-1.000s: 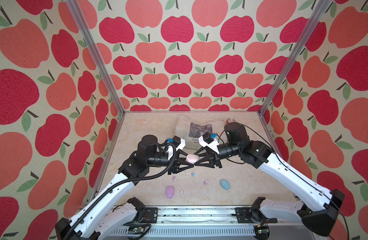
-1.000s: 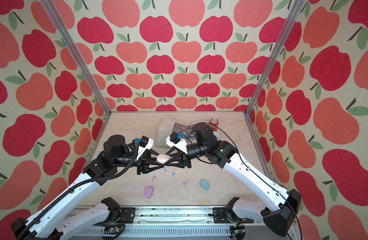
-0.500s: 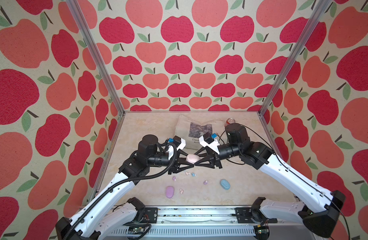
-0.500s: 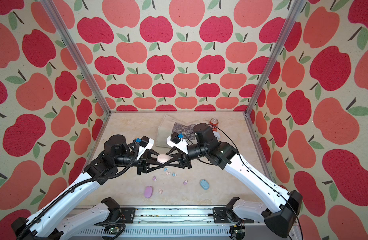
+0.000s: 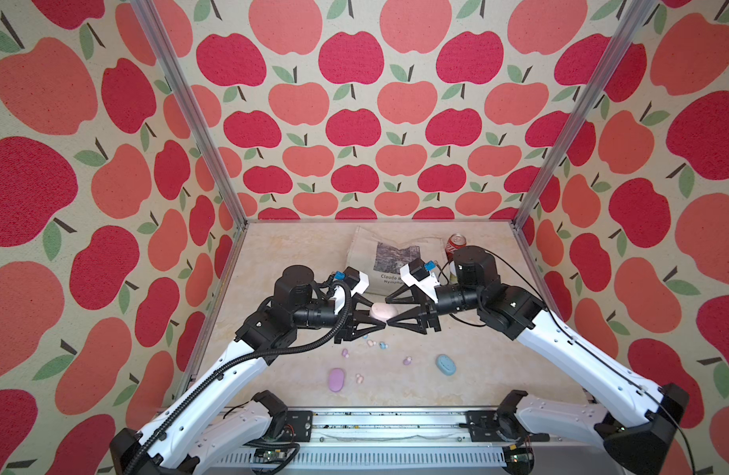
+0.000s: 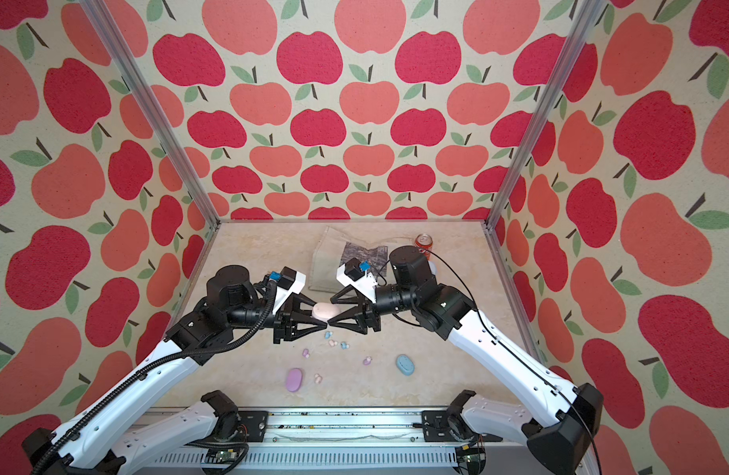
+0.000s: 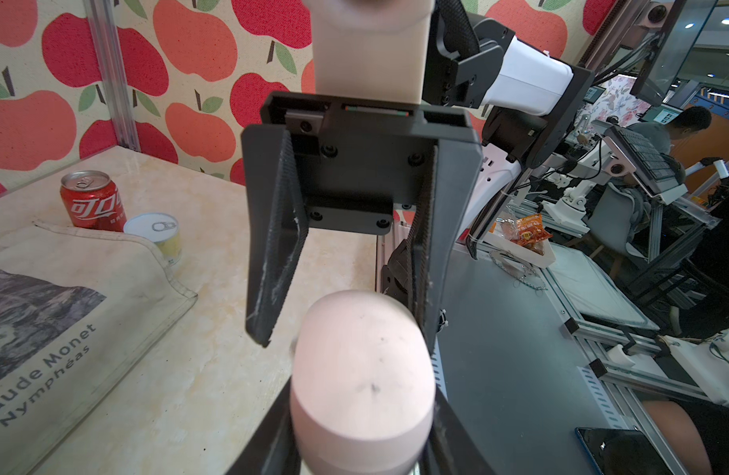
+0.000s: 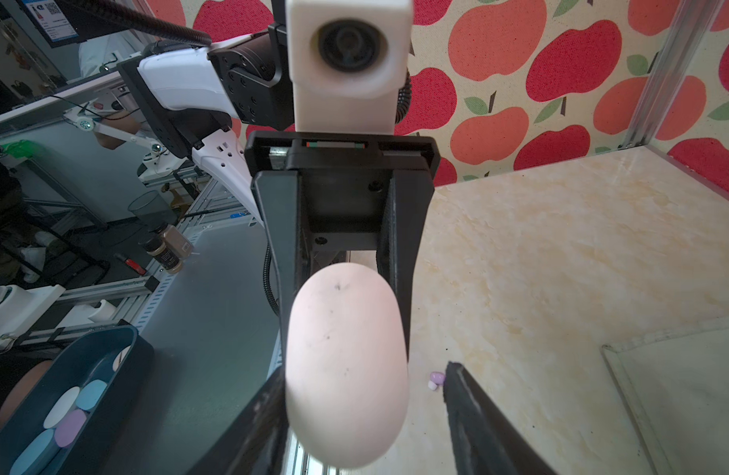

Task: Insert wireless bluetooth earbuds into charging case
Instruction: Open the charging case.

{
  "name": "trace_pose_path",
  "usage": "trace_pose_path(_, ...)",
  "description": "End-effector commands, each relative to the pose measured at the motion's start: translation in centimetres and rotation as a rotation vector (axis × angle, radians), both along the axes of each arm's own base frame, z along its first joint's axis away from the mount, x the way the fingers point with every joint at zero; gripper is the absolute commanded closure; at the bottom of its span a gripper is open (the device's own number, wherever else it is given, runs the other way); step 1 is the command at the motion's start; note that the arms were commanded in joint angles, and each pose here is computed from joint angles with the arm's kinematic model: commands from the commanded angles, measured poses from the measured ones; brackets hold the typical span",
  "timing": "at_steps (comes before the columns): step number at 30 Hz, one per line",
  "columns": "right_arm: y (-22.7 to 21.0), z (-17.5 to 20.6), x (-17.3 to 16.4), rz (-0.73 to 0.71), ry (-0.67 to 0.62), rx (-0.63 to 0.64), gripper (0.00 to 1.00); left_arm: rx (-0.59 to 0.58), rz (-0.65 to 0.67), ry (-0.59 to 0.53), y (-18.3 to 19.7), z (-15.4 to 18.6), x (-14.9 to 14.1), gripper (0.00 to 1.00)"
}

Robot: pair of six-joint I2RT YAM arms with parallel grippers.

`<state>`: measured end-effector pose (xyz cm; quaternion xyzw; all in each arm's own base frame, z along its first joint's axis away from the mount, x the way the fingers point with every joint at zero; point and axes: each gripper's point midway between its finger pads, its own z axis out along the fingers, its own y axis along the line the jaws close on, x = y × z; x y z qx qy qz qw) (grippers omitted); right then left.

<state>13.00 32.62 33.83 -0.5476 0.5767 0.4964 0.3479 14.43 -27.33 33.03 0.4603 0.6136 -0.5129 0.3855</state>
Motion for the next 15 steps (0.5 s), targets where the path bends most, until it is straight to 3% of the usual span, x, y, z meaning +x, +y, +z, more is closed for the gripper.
trace_pose_path(1,-0.3,0.3,1.3,-0.072,-0.011,0.015,0.34,-0.022,-0.048,-0.018,-0.2,1.4,-1.1,0.97)
trace_pose_path(15,-0.3,0.9,3.3,-0.141,0.043,0.064,0.32,0.002,-0.05,-0.016,-0.4,0.7,-1.4,0.97)
